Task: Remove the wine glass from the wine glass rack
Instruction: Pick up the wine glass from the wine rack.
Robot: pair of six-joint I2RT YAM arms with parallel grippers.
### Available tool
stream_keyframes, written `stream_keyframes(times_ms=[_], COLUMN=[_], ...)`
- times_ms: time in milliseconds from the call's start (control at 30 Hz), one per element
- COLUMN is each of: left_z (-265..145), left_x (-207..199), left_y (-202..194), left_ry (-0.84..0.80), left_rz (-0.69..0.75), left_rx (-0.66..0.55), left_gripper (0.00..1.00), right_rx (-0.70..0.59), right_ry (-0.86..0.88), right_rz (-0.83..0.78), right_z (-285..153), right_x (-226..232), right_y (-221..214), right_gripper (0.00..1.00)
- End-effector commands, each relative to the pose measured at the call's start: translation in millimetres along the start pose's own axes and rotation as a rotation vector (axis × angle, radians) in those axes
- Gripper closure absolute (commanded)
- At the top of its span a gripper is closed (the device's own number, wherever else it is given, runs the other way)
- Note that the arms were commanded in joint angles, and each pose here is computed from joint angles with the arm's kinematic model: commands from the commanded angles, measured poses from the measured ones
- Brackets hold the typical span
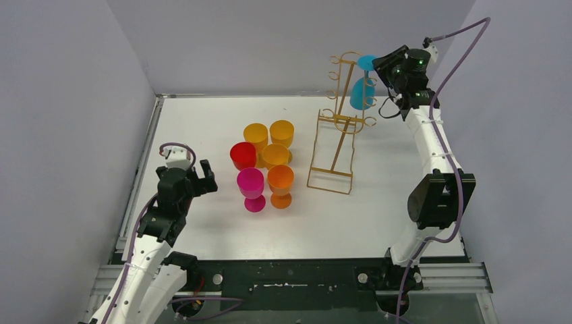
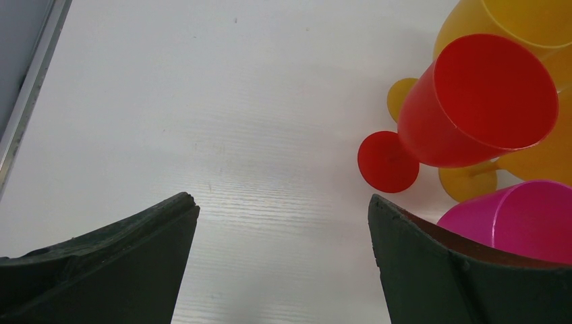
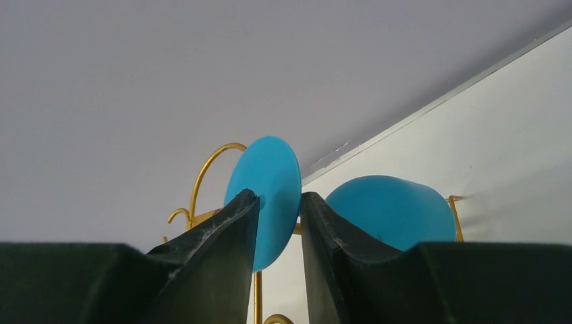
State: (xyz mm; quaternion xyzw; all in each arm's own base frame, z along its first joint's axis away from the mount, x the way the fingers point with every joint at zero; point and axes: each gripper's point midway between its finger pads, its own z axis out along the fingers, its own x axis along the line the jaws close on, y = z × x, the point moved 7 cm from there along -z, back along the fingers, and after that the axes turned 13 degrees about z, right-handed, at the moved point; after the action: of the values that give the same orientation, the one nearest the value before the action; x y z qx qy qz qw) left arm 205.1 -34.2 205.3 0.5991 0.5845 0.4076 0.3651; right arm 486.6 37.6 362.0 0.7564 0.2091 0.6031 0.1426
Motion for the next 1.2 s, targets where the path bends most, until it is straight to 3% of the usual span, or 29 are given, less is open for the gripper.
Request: stream_keyframes(times_ms=[0,100,200,533,767,933,1167], left_z=[-1.2,-1.2,-1.1,-0.8,-0.7,-0.3,0.3], left_x=[-1.4,-1.6,-1.4,-2.4,-2.4,-2.7,-4.0], left_y=[14.2,14.1,13.6,13.7,13.5,12.9,12.6], left_ry=[-0.010,-0.012,-0.011,-0.018,-0.018,-0.021,-0.031], left_rz=[-0.008,-0.008,-0.006,-0.006,-0.006,-0.006,-0.005], left_rx=[-0.064,-0.064,-0.061,-0.064,-0.064,-0.061,-0.059], left_gripper=[0.04,0.04,0.04,0.04,0.04,0.04,0.04], right_rx=[-0.081,-0.081,-0.056,-0.062,-0.110,-0.104,-0.096], right_ry=[0.076,0.081,0.089,0.067,0.056,0.060,0.076], right_rz=[-0.012,0.002,0.008,-0.012,-0.053,-0.072,-0.075], right_z=[-5.6,-1.6,4.6,3.6,-5.0,-5.5,-6.7], right_x=[24.9,23.8,23.3,20.9,24.4,27.0,31.2], right_y=[20.5,19.1,16.1,17.1,25.4,26.3,26.8], right_gripper=[0.69,0.61,0.61,0.76,0.75,0.84,0.85])
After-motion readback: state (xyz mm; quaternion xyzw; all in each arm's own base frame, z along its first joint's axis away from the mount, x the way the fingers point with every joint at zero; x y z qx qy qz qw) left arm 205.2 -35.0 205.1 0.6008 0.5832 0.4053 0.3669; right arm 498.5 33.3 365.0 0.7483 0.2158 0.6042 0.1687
